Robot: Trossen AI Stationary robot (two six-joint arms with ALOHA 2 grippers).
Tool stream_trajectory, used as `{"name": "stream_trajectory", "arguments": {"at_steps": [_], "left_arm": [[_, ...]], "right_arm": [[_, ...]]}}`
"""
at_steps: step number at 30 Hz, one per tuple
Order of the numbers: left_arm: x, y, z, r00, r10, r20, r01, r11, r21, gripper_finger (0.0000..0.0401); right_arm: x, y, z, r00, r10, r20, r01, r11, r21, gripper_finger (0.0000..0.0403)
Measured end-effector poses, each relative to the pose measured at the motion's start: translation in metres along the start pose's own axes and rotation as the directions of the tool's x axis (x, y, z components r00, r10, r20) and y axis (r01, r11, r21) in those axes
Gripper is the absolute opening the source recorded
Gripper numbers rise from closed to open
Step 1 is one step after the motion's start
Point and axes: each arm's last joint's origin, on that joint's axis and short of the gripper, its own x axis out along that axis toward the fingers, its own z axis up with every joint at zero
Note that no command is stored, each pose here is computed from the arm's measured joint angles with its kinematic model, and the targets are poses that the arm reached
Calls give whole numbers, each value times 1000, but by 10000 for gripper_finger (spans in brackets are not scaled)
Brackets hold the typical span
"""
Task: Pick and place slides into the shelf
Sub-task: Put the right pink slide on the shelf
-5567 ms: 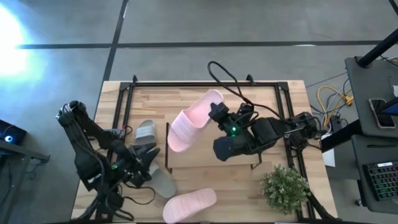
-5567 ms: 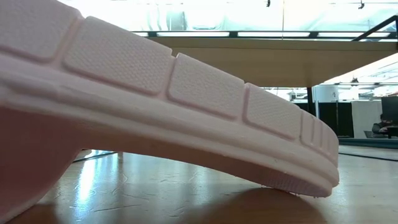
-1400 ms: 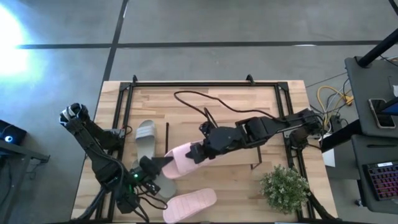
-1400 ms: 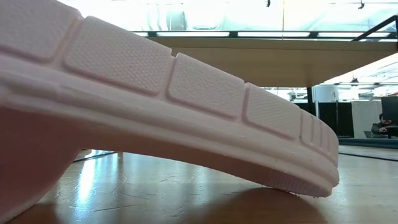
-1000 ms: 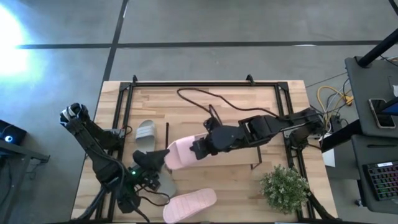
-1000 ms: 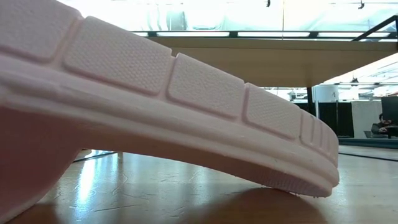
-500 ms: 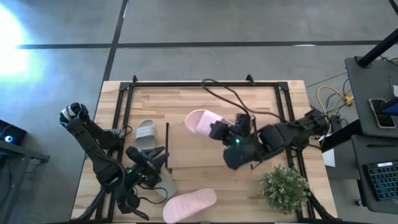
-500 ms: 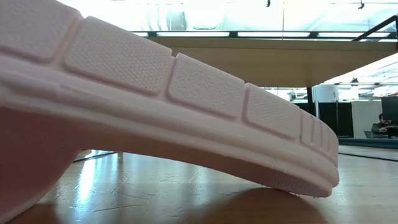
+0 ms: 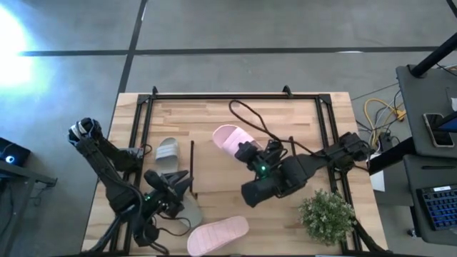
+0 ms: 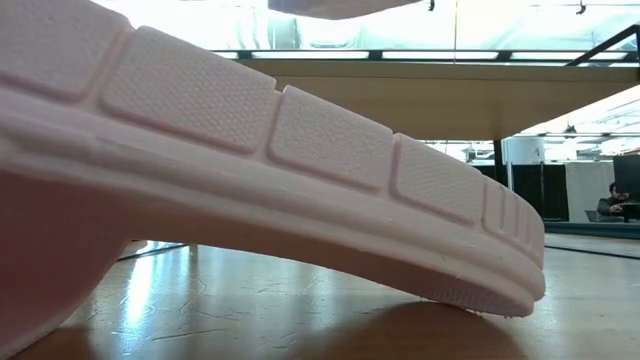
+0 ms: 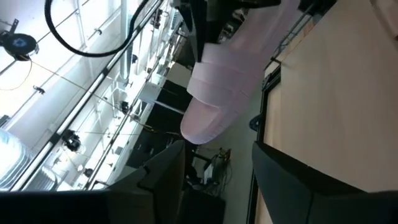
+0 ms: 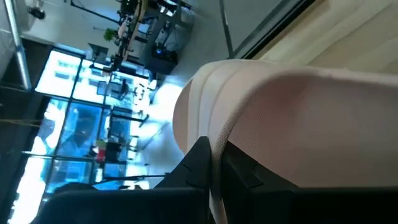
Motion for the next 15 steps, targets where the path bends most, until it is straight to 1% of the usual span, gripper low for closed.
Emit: {"name": "stream_trajectory", "arguments": {"at_steps": [5,9,11,15], "left_arm": [[-4,0,0,1000,-8,13,8,1000,0,173],[-4,0,0,1000,-8,14,8,1000,8,173],[-4,0,0,1000,-8,14,8,1000,10,173],[-4,0,0,1000,-8,13,7,1000,11,173]], "right_arm": [[5,-11,-6,997,-67,-35,65,997,-49,13],[12,-27,-13,987,-145,-72,137,985,-108,13],[16,-36,-20,984,-158,-86,149,983,-107,13],[27,-46,-30,985,-143,-100,138,989,-62,13]]}}
